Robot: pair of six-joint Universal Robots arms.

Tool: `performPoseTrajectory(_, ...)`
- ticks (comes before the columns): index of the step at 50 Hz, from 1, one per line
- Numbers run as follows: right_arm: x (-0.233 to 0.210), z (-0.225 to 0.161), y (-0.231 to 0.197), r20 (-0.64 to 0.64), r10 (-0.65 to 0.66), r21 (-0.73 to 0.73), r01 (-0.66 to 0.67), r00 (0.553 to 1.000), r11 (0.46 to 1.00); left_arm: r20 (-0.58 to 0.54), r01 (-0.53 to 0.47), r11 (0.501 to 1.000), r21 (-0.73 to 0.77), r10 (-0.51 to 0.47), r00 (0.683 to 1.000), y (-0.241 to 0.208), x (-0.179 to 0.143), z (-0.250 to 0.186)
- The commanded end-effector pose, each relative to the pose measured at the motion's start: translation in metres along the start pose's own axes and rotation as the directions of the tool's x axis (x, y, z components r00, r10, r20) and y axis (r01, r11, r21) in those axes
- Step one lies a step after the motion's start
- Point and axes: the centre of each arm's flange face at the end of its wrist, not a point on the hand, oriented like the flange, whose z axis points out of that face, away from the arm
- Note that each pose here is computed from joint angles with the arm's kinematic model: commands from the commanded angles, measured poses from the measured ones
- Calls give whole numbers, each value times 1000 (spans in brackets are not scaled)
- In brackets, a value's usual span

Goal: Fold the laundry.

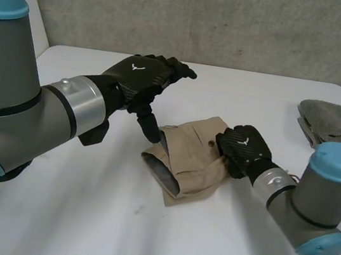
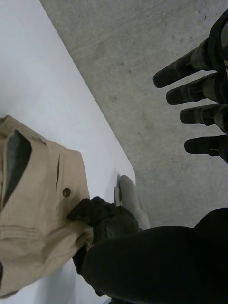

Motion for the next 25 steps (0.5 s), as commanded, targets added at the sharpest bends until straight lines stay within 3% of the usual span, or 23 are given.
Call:
performPoseTrajectory(1,-2,-11,1,65,22,-54,-19,998,998,1,5,1000,-5,-5,1000,2,-1,1)
performPoseTrajectory(25,1,-21,16,71,-49,-106,56,996,993,0,7,1000,-11,-7,1000,4,-1,2)
